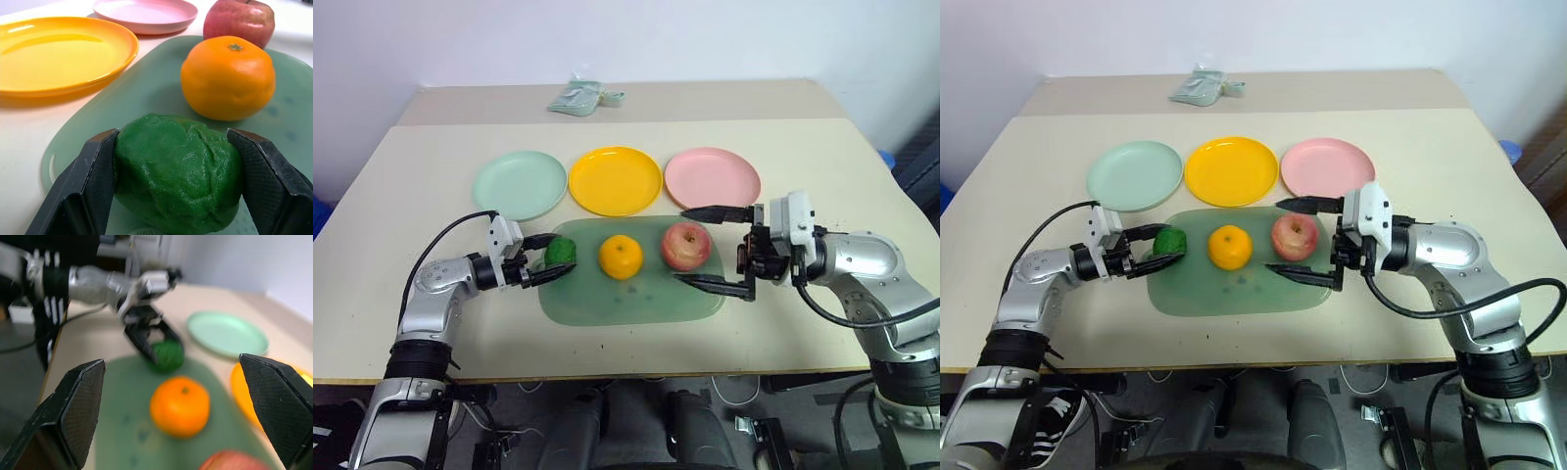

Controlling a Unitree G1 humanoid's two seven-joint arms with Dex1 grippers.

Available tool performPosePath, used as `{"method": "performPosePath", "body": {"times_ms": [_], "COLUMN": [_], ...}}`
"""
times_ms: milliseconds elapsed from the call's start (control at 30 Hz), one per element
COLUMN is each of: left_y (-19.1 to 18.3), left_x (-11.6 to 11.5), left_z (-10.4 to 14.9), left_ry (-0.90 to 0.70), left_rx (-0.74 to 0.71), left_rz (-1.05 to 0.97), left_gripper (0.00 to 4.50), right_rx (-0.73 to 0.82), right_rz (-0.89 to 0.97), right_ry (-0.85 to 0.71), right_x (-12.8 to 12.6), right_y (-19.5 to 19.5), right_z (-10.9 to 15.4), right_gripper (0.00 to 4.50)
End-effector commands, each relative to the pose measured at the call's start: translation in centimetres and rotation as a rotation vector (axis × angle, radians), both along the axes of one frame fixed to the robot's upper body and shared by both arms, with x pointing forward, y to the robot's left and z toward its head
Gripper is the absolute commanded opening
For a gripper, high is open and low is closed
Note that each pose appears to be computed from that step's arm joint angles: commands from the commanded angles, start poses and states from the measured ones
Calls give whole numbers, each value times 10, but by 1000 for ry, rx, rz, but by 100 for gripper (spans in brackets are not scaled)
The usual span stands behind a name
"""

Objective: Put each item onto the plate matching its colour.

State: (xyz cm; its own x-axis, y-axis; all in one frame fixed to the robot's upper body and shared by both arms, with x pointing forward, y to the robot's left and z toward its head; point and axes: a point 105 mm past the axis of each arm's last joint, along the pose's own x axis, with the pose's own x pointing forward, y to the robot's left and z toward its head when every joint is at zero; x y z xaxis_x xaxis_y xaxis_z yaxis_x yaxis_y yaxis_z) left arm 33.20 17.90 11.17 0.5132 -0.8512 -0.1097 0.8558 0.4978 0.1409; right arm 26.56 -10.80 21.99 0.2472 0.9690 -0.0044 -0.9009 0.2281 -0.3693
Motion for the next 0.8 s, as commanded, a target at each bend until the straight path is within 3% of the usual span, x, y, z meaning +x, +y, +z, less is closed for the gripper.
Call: {"method": "performPosePath", "body": {"times_ms": [33, 167, 367, 600, 800], "left_y": [10, 25, 66, 77, 74], "left_x": [8, 26, 72, 99, 109], "left_z": [17, 46, 87, 74, 65], "left_ry": [-48, -135, -269, -209, -212], "left_rx": [-50, -117, -232, -208, -146], "left_rz": [59, 185, 573, 767, 841], "left_gripper": [296, 296, 296, 296, 296], "right_rx": [109, 138, 165, 126, 124], "right_rz": [-35, -107, -265, -403, -418], "right_ry": [-22, -17, -6, 26, -6], "right_x": [6, 20, 50, 74, 76], "right_y": [2, 5, 13, 15, 12], "right_z": [19, 20, 18, 9, 12], "right_gripper": [450, 450, 450, 450, 450]}}
